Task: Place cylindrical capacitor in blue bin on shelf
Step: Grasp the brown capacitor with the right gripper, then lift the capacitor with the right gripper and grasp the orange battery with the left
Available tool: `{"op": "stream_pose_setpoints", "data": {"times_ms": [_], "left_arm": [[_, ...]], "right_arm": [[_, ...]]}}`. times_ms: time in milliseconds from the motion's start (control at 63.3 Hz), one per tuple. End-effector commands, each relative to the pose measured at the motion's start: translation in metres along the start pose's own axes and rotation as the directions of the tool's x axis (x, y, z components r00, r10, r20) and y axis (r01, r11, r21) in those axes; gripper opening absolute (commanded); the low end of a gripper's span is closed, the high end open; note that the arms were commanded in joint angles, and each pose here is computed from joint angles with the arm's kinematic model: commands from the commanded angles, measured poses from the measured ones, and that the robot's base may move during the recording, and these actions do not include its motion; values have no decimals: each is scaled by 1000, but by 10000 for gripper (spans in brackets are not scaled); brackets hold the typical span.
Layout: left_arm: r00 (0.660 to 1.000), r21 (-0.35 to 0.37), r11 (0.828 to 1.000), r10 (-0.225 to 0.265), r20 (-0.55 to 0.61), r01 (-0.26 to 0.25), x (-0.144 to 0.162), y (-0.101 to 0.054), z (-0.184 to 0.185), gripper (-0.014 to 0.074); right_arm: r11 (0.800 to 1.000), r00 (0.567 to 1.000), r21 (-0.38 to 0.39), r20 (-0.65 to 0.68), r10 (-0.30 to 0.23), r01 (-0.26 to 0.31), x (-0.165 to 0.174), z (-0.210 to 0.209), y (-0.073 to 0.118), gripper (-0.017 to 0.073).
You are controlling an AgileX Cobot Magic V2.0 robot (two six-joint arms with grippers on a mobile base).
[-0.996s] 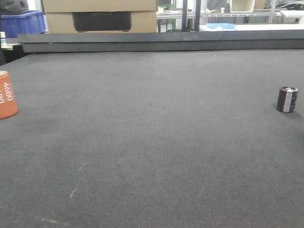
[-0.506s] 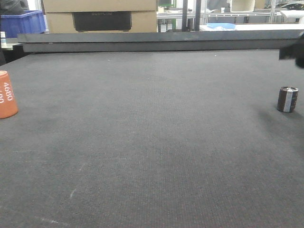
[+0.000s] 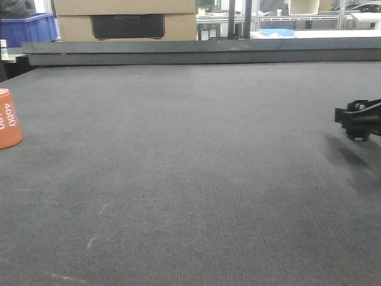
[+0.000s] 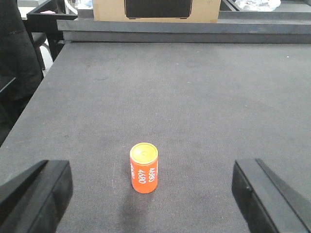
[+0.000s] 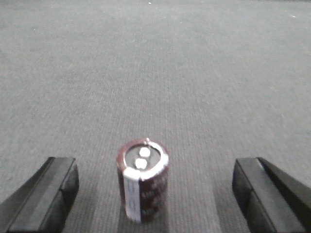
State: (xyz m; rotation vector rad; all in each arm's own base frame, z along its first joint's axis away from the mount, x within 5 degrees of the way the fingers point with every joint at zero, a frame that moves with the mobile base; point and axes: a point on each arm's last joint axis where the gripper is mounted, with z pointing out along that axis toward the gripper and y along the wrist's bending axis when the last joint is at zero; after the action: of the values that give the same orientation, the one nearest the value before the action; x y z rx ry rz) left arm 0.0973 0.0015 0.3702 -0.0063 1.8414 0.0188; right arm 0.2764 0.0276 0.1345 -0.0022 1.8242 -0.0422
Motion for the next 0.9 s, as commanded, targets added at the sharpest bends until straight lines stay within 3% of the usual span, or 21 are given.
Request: {"op": "stream_pose_setpoints", "data": {"times_ms": [0, 205, 300, 458, 680, 885], "left_arm": [[1000, 6, 1000, 2, 13, -3, -2, -1, 0, 571], [1000, 6, 1000, 2, 13, -3, -2, -1, 0, 571], [1000, 6, 1000, 2, 13, -3, -2, -1, 0, 571], [1000, 6, 1000, 2, 13, -3, -2, -1, 0, 571], [1000, 6, 1000, 2, 15, -2, -2, -1, -1, 571], [1000, 8, 1000, -1, 8, 1, -2, -1, -1, 571]], "right_arm": [[1000, 999, 7, 38, 1, -1, -2, 7, 1, 529], [1000, 1000, 10, 29, 0, -1, 2, 21, 3, 529], [1000, 1000, 11, 26, -2, 2, 5, 25, 3, 487], [1000, 1000, 13, 11, -5, 4, 11, 27, 4, 258], [1000, 999, 20, 51, -2, 1, 6, 27, 3, -172], [1000, 999, 29, 49, -6, 4, -10, 20, 1, -160]]}}
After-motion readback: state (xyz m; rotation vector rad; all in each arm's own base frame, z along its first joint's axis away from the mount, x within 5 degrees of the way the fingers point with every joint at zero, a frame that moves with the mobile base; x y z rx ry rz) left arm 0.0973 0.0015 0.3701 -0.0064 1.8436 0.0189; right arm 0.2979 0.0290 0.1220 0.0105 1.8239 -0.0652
